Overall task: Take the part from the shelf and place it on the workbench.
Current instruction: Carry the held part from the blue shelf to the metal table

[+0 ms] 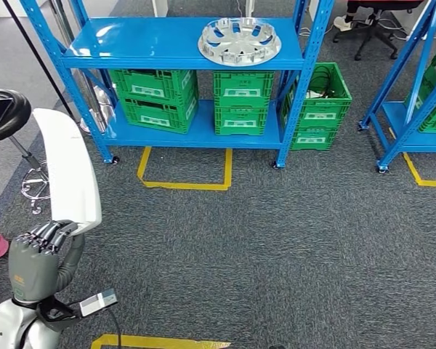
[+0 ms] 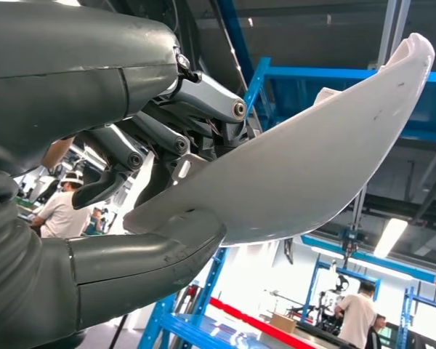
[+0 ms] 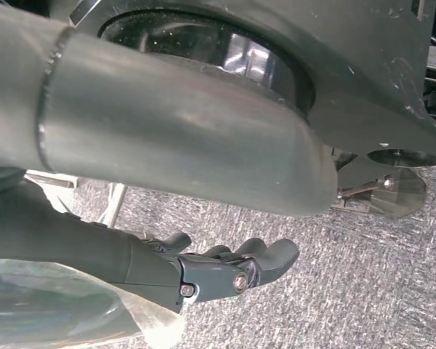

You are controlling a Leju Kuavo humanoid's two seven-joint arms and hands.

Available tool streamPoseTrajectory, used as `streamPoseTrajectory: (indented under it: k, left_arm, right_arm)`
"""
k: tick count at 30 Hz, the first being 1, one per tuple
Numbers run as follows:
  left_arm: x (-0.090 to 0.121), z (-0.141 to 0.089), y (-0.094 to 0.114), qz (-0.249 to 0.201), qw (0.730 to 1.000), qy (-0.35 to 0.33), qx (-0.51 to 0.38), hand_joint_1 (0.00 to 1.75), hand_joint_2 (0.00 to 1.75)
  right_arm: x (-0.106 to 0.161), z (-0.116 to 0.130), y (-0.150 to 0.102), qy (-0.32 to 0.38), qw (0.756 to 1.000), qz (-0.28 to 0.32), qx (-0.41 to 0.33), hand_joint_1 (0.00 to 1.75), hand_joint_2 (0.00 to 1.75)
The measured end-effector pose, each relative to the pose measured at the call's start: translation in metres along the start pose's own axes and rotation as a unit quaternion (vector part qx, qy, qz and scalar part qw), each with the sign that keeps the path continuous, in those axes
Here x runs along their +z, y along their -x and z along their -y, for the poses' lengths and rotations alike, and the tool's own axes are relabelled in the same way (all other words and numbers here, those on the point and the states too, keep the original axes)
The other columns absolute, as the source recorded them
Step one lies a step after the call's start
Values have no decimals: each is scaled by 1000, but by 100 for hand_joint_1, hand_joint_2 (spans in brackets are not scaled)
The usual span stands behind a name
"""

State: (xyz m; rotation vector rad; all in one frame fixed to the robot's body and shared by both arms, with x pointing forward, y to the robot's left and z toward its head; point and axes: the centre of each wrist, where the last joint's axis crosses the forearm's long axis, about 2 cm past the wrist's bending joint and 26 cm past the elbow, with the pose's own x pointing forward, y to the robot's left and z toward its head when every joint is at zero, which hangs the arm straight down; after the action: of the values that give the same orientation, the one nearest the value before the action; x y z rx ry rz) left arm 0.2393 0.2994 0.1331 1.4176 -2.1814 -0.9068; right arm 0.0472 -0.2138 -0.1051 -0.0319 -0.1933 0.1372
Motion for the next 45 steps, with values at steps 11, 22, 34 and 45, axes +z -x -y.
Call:
streamPoseTrajectory:
  k: [11, 22, 34, 45]
  left_arm:
    - [-2, 2, -2, 3, 1000, 4, 3, 175, 175]
    - [-7, 4, -3, 10, 1000, 4, 5, 175, 175]
    - [-6, 5, -2, 13, 1000, 8, 6, 175, 175]
    - [-8, 5, -2, 17, 1000, 4, 6, 175, 175]
  right_arm:
    - [0, 0, 0, 1, 1000, -3, 2, 0, 0]
    - [0, -2, -1, 1, 1000, -4, 3, 0, 0]
    - [1, -3, -3, 2, 1000, -1, 2, 0, 0]
    - [1, -4, -2, 1, 1000, 0, 2, 0, 0]
